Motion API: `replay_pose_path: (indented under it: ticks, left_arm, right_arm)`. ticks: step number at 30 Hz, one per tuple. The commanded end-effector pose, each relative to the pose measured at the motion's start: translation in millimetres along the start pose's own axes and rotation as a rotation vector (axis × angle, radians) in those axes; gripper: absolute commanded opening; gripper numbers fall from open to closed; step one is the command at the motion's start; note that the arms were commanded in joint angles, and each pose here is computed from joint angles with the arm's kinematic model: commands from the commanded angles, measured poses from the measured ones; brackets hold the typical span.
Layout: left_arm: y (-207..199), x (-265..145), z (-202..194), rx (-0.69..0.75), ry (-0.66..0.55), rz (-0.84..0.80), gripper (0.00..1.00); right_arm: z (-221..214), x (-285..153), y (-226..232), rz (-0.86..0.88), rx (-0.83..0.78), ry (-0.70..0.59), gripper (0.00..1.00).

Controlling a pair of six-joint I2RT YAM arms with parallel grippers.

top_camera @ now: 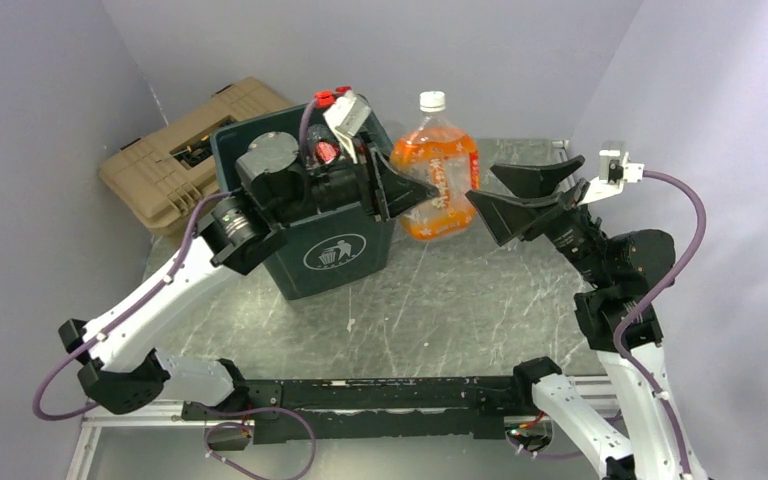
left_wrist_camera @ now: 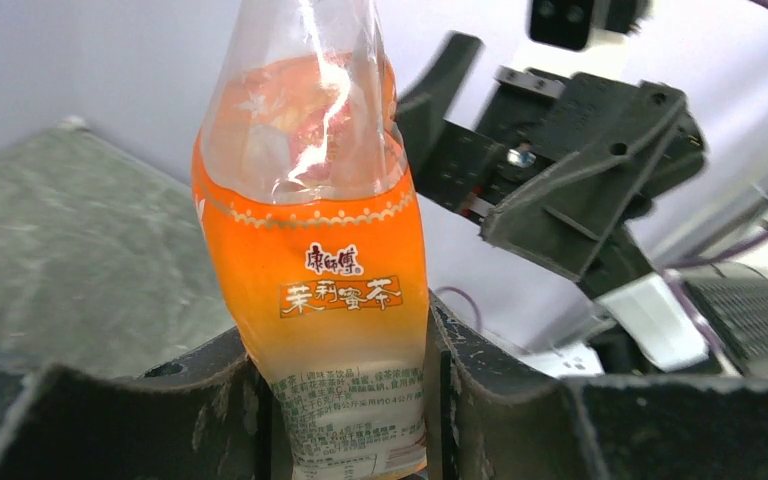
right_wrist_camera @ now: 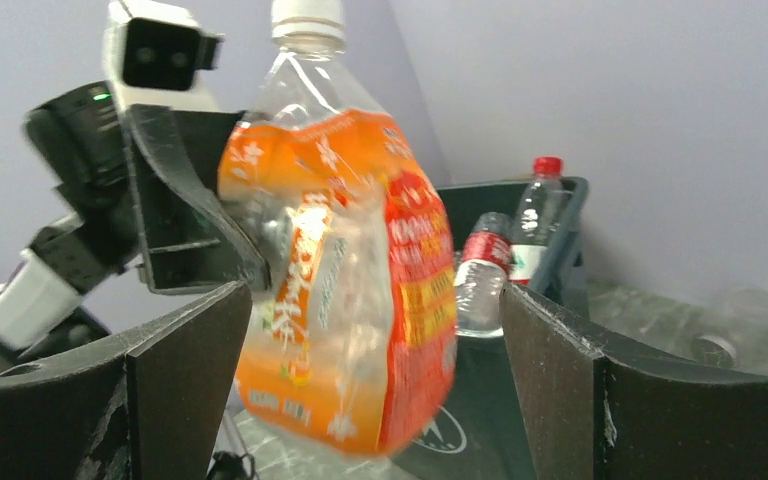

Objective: Put the plastic bottles in the bin
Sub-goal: Pick up the plastic bottle from the corner of the board, then place the plastic bottle in the trash bin.

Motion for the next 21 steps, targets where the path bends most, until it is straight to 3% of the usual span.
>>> replay_pose_path:
  ticks: [1,9,19,21]
  left_arm:
    - [12,-45,64,0.178,-0.185,0.244,0.0]
    - [49,-114,96,0.422,-0.219,0.642,0.0]
    - [105,-163,94,0.684,-0.05,1.076,0.0]
    - [123,-167,88,0.672,-0.005,1.133,0.0]
  right_arm:
    - [24,-15,2,-0.115,-0.043,-0.088,1.0]
    - [40,-52,9,-0.202,-0.094,-0.229,1.0]
    - [15,-81,-45,-0.436,-0.039,-0.305,0.99]
    - [5,-80,-60,-0.485,-0.01,-0.285,0.99]
Point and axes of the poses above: each gripper's point midway between its finger pads, its own x axis out along the fingers, its own y axis along the line the jaws close on, z = x × y, the point moved 2 cm from there along -x, back along the fingers, and after that the axes turned 9 degrees about x, right-handed, at the moved point
